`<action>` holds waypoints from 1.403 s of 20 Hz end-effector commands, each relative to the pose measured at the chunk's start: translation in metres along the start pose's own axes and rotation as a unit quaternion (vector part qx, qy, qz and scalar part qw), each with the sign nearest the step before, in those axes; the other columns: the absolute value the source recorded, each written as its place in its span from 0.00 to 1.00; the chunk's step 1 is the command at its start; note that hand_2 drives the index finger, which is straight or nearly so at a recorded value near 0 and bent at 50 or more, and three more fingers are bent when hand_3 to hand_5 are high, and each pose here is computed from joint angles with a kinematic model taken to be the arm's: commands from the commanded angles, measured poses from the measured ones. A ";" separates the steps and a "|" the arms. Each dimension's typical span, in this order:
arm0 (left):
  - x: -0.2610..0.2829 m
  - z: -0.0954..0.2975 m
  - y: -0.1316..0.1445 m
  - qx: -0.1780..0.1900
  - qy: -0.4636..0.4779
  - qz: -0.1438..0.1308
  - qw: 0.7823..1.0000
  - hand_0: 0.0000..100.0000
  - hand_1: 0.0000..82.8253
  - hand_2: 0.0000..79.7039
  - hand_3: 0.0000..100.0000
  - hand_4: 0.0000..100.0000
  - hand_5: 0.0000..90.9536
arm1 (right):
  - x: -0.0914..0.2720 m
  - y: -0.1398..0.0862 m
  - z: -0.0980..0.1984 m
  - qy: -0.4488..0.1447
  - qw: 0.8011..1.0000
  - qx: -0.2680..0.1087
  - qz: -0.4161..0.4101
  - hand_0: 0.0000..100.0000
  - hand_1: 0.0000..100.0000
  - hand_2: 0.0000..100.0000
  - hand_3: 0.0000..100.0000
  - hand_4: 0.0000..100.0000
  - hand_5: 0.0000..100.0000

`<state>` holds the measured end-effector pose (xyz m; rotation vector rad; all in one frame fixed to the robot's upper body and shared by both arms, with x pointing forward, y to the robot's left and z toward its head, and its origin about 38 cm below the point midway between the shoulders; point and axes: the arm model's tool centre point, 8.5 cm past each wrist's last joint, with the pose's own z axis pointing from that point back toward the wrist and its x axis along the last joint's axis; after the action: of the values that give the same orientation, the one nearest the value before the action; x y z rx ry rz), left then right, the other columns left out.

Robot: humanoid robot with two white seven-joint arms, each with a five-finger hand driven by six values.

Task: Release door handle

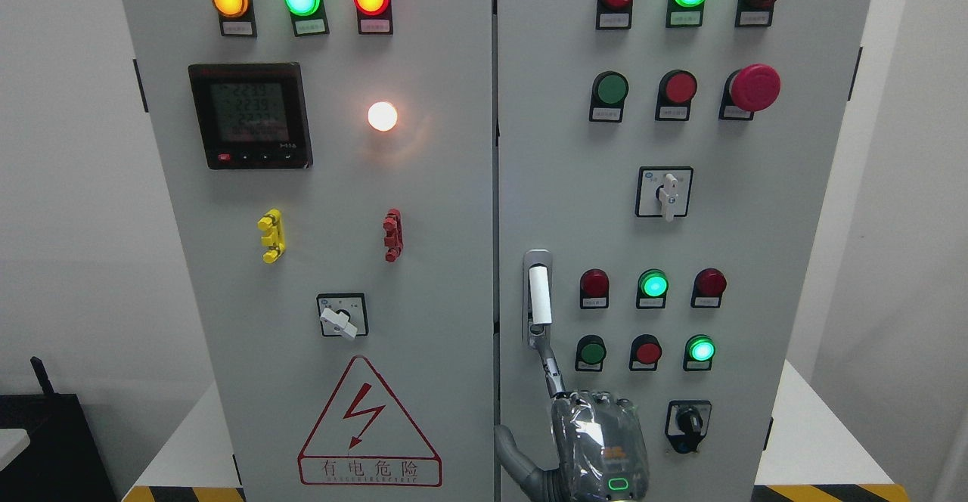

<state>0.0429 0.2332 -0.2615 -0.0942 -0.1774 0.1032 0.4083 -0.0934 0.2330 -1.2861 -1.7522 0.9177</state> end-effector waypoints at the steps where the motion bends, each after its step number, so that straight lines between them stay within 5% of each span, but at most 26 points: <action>1: -0.005 0.001 0.001 0.002 0.008 0.006 1.000 0.12 0.47 0.00 0.00 0.00 0.00 | 0.000 0.000 0.000 -0.001 1.000 0.000 -0.001 0.27 0.18 0.00 1.00 1.00 1.00; 28: -0.006 0.001 0.001 0.002 0.008 0.006 1.000 0.12 0.47 0.00 0.00 0.00 0.00 | 0.002 -0.009 -0.001 -0.005 1.000 -0.013 -0.005 0.27 0.18 0.00 1.00 1.00 1.00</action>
<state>0.0434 0.2332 -0.2615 -0.0943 -0.1781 0.1031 0.4075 -0.0934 0.2397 -1.2881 -1.7690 0.9101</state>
